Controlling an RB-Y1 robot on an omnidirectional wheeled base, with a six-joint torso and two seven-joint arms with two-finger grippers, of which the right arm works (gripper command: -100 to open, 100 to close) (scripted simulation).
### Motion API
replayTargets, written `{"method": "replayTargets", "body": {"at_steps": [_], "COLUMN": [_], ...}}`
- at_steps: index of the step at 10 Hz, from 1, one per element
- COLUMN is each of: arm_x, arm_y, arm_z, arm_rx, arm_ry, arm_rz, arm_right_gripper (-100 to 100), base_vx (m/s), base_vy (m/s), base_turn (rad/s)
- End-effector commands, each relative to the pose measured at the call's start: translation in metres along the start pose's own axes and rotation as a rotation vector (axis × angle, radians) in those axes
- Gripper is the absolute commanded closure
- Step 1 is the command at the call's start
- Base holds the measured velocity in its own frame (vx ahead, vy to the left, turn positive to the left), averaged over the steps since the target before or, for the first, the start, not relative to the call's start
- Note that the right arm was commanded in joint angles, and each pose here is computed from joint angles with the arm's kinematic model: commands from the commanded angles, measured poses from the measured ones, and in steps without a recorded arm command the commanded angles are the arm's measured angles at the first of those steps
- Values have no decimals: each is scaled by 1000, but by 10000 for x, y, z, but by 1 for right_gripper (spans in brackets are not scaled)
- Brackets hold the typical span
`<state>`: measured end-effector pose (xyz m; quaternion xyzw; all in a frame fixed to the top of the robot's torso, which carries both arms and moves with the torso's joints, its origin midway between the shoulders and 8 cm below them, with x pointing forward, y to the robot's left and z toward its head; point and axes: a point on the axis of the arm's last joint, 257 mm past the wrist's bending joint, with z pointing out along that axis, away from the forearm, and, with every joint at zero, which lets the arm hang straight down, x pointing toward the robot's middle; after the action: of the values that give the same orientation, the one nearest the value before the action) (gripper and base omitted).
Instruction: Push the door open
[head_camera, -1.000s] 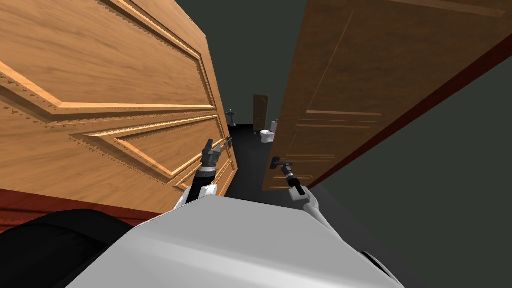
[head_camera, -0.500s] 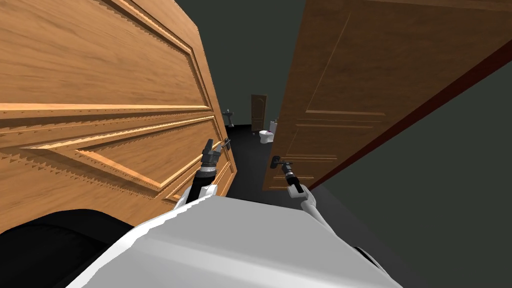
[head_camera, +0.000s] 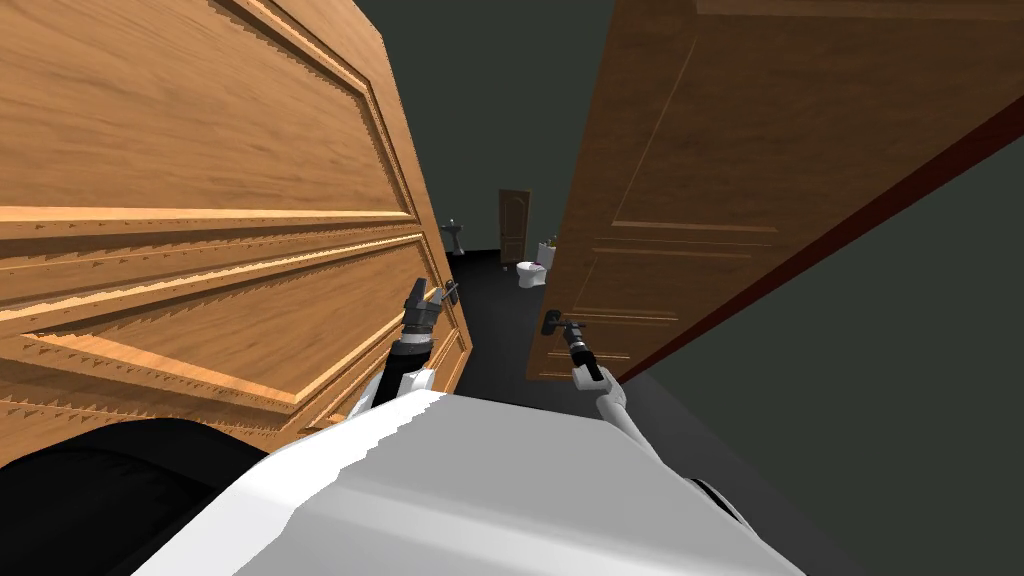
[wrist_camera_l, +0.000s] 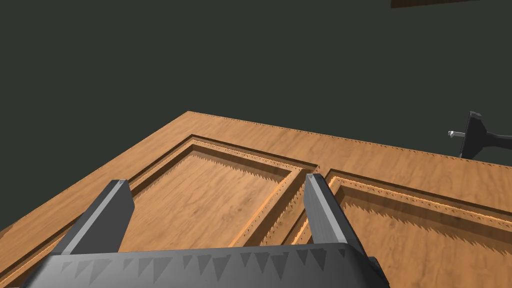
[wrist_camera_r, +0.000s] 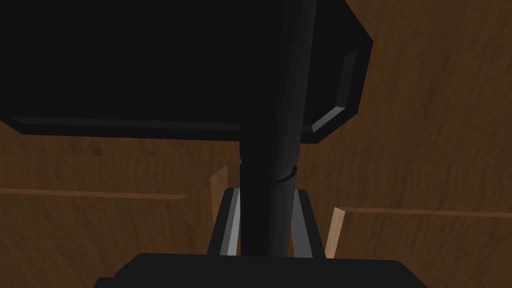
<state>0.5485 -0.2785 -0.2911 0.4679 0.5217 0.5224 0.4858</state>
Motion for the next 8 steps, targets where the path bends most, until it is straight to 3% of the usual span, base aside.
{"method": "replayTargets", "body": {"at_steps": [1, 8], "arm_x": [-90, -121], "arm_y": [86, 6], "arm_z": [58, 220], "arm_rx": [-14, 11], "arm_ry": [-25, -100], "arm_rz": [-6, 11], "arm_right_gripper": [100, 100], "base_vx": [95, 133], "base_vy": [61, 84], "base_turn": [-53, -77]}}
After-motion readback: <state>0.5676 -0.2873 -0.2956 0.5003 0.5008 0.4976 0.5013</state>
